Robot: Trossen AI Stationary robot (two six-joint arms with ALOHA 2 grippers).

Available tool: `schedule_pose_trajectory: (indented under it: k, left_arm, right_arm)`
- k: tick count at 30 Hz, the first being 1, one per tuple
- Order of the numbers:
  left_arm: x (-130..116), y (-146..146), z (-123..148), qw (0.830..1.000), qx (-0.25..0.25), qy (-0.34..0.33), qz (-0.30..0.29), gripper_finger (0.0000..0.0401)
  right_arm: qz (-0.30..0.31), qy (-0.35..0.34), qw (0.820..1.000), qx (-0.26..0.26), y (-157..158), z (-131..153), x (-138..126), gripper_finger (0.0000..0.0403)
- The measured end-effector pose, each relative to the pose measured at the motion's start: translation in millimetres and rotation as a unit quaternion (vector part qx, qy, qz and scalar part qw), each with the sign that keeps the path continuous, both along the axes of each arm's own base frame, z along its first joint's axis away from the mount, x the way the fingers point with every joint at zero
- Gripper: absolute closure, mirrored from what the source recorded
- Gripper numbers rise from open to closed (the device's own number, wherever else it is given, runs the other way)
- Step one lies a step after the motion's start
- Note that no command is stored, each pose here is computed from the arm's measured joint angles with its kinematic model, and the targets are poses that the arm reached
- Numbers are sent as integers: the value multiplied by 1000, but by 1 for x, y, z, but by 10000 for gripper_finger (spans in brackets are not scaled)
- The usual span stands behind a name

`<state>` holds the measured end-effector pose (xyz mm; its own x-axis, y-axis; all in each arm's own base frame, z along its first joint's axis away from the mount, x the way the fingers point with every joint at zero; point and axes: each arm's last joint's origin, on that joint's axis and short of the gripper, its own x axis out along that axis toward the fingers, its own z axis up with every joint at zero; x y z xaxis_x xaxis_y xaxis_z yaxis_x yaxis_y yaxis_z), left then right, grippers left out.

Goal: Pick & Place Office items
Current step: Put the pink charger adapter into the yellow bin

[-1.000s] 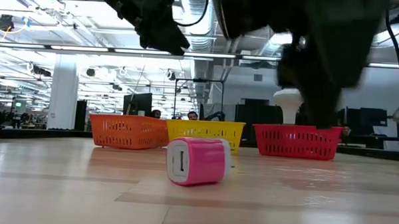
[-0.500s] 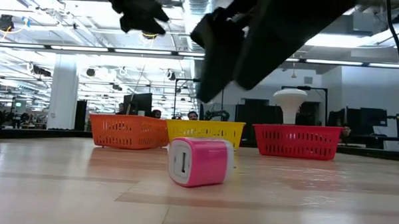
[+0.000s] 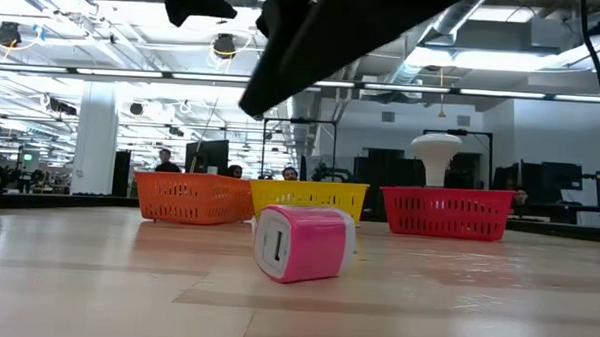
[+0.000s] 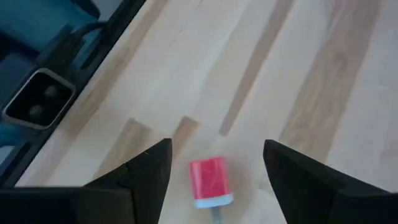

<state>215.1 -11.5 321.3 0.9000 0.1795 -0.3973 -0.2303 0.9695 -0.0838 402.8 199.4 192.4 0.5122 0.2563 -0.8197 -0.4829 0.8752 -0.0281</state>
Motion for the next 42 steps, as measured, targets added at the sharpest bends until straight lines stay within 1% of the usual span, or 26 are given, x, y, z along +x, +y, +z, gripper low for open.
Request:
schedule_pose_trajectory:
  k: [2, 4, 7, 9, 10, 12, 14, 17, 26, 36, 42]
  left_arm:
    - [0, 0, 0, 1000, 0, -1, 0, 183]
    - [0, 0, 0, 1000, 0, 1, 0, 183]
    - [-1, 0, -1, 1000, 0, 7, 0, 183]
    - [-1, 0, -2, 1000, 1, 13, -1, 183]
    - [-2, 0, -3, 1000, 1, 16, -1, 183]
    - [-2, 0, -3, 1000, 1, 19, -2, 183]
    - [-3, 0, -5, 1000, 4, 29, -5, 183]
    - [-3, -1, -5, 999, 13, 31, -11, 183]
    - [-4, -5, -5, 999, 15, 34, -22, 183]
    - [-4, -11, -5, 999, 16, 34, -36, 183]
    - [-5, -15, -5, 998, 16, 34, -46, 183]
  right_arm:
    - [0, -7, 1000, 2, 1, 1, 1, 159]
    - [-3, -3, 1000, 2, 1, -6, 3, 159]
    - [-11, 30, 999, -3, 1, -18, 1, 159]
    - [-8, 18, 1000, 2, 5, -21, 4, 159]
    - [-7, 16, 1000, -1, 5, -22, 5, 159]
    - [-1, 33, 999, -19, 3, -30, 3, 159]
    - [-1, 30, 999, -18, 4, -35, 5, 159]
    - [0, 36, 999, -21, 4, -36, 5, 159]
    - [0, 43, 999, -28, -1, -37, 5, 159]
    - [-13, 66, 997, -30, -5, -56, -4, 159]
    - [-15, 50, 998, -30, -6, -59, -3, 159]
